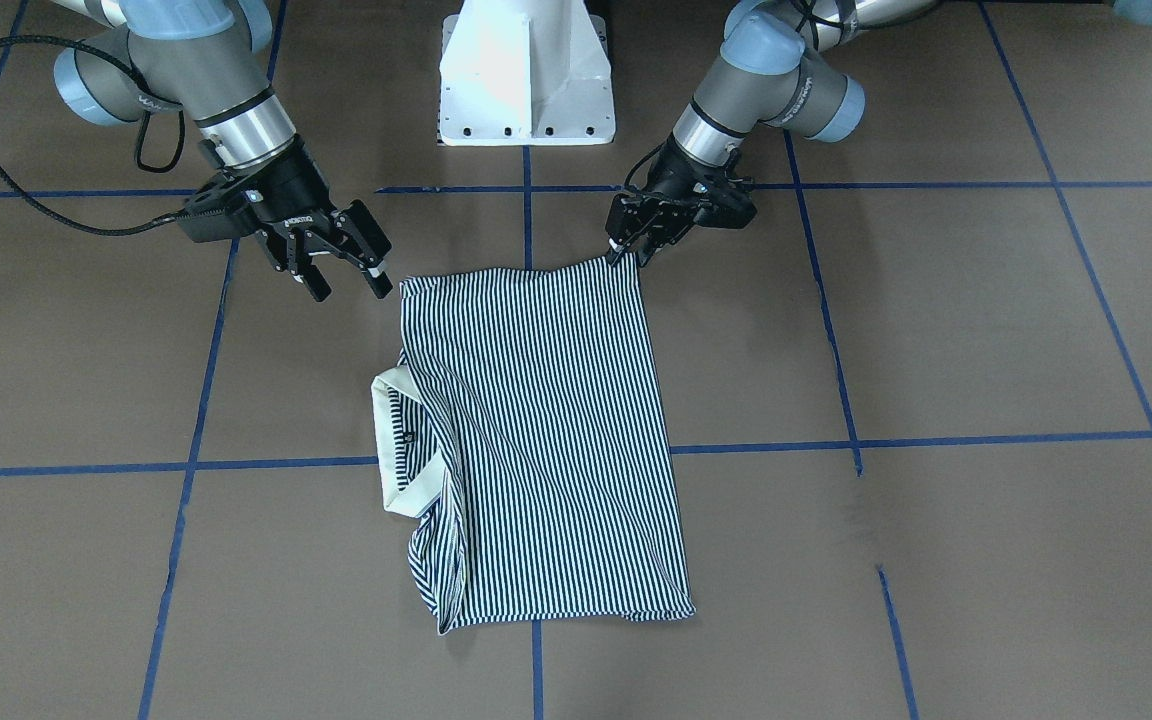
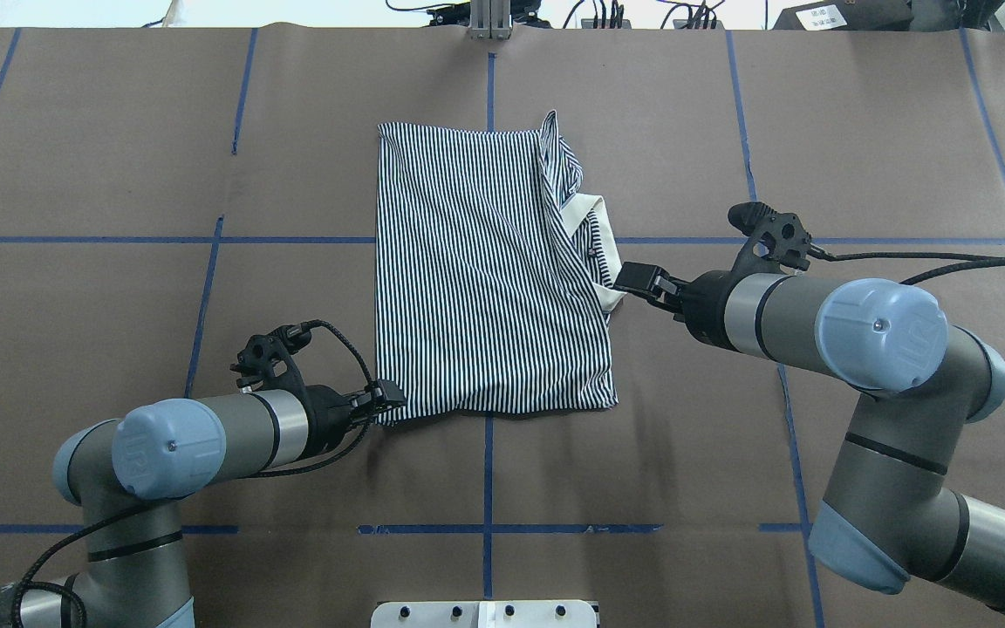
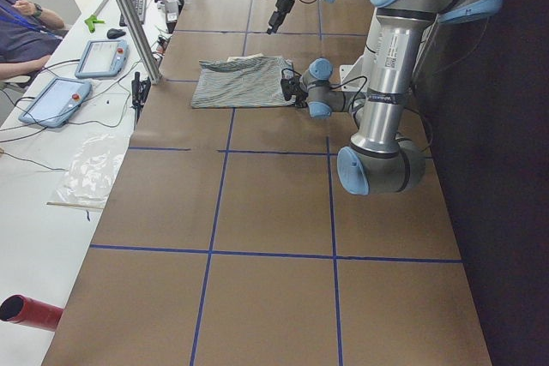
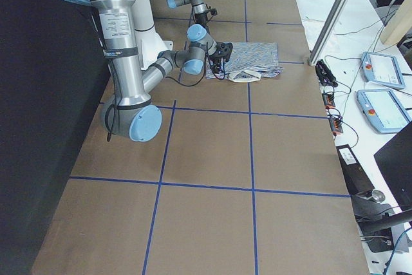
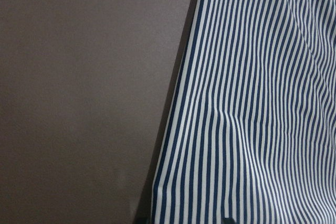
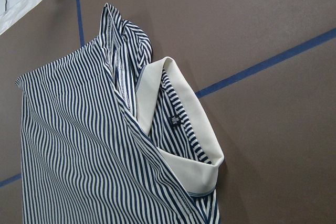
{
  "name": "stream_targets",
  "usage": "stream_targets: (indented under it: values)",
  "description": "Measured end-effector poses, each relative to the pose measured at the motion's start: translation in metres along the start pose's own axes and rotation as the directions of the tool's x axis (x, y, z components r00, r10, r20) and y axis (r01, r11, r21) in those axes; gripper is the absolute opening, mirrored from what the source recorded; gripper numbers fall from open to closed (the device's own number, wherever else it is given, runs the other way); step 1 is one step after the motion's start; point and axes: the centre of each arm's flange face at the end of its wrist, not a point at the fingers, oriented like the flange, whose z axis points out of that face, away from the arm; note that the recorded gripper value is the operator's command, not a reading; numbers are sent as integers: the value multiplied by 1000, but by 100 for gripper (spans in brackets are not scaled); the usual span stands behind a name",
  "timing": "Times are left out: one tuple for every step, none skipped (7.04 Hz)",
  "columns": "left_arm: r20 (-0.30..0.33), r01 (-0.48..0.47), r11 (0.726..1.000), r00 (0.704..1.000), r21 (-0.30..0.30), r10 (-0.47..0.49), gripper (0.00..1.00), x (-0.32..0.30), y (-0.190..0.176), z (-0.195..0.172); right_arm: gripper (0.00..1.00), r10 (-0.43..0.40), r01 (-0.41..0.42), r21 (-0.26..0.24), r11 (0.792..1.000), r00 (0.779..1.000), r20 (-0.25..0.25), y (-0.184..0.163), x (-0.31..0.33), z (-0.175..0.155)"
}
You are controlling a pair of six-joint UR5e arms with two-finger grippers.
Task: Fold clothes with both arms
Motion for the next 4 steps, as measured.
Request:
stream_targets:
  values:
    - [0,-1,1000,1000,-3,1,52,0,2,0,100,1,-1,0,1000,1000,0,0,0,0]
    - [-1,-1,1000,1000,-5,1,31,1,3,1,100,1,-1,0,1000,1000,0,0,0,0]
    - [-2,-1,1000,1000,-5,1,25,2,3,1,100,1,-1,0,1000,1000,0,0,0,0]
    - [-3,-1,1000,1000,-6,1,25,2,4,1,100,1,-1,0,1000,1000,0,0,0,0]
